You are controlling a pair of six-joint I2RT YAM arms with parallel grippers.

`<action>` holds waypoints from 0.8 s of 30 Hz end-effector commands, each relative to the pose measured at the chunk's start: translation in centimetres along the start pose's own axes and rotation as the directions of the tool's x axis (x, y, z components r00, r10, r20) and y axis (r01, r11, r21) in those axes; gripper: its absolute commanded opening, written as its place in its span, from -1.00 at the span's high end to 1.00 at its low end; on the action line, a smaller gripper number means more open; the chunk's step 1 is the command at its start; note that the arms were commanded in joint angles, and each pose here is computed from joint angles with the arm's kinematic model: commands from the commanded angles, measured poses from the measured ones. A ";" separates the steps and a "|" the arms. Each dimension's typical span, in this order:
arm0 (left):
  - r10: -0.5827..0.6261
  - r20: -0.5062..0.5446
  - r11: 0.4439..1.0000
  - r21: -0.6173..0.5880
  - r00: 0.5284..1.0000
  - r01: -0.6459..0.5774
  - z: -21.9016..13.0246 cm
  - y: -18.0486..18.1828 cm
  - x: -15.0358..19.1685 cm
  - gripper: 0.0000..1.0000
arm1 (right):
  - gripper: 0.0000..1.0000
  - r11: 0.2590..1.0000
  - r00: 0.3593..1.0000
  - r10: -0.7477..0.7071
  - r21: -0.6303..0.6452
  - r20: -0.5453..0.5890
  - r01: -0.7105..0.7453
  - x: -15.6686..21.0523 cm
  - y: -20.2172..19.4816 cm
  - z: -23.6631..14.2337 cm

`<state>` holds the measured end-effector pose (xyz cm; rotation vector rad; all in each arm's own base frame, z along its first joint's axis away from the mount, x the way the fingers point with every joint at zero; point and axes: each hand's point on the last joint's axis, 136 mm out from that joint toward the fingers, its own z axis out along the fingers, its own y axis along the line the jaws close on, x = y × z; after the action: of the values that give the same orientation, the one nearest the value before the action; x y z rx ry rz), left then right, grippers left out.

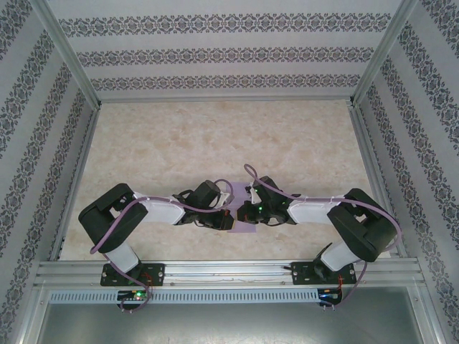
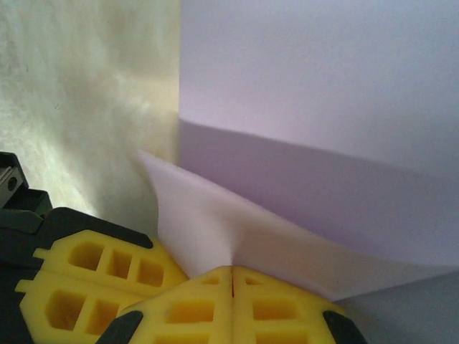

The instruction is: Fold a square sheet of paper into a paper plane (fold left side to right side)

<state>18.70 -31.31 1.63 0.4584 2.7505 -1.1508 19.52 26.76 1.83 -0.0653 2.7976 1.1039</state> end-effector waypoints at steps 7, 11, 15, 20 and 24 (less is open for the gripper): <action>-0.100 -0.095 0.963 -0.259 0.990 0.073 0.1 5.9 4.2 1.00 | 1.00 0.995 1.000 0.001 0.100 0.010 -0.002 -0.1 -3.5 0.0; -0.120 -0.100 0.959 -0.267 0.988 0.089 0.3 6.4 4.7 1.00 | 1.00 0.994 1.000 0.009 0.107 0.021 -0.011 -1.0 -4.1 -0.7; -0.126 -0.098 0.959 -0.265 0.987 0.097 0.4 6.5 4.9 1.00 | 1.00 0.993 0.999 0.023 0.114 0.041 -0.028 -2.2 -5.0 -1.4; -0.125 -0.093 0.962 -0.253 0.988 0.098 0.4 6.4 4.9 1.00 | 1.00 0.989 0.997 0.044 0.137 0.065 -0.053 -3.7 -6.6 -2.4; -0.123 -0.086 0.964 -0.248 0.989 0.098 0.4 6.3 4.7 1.00 | 1.00 0.987 0.994 0.063 0.140 0.084 -0.075 -4.7 -7.7 -3.1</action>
<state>19.02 -31.25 1.56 0.4440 2.7455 -1.1196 23.58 21.86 1.39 0.0340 2.7761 1.0729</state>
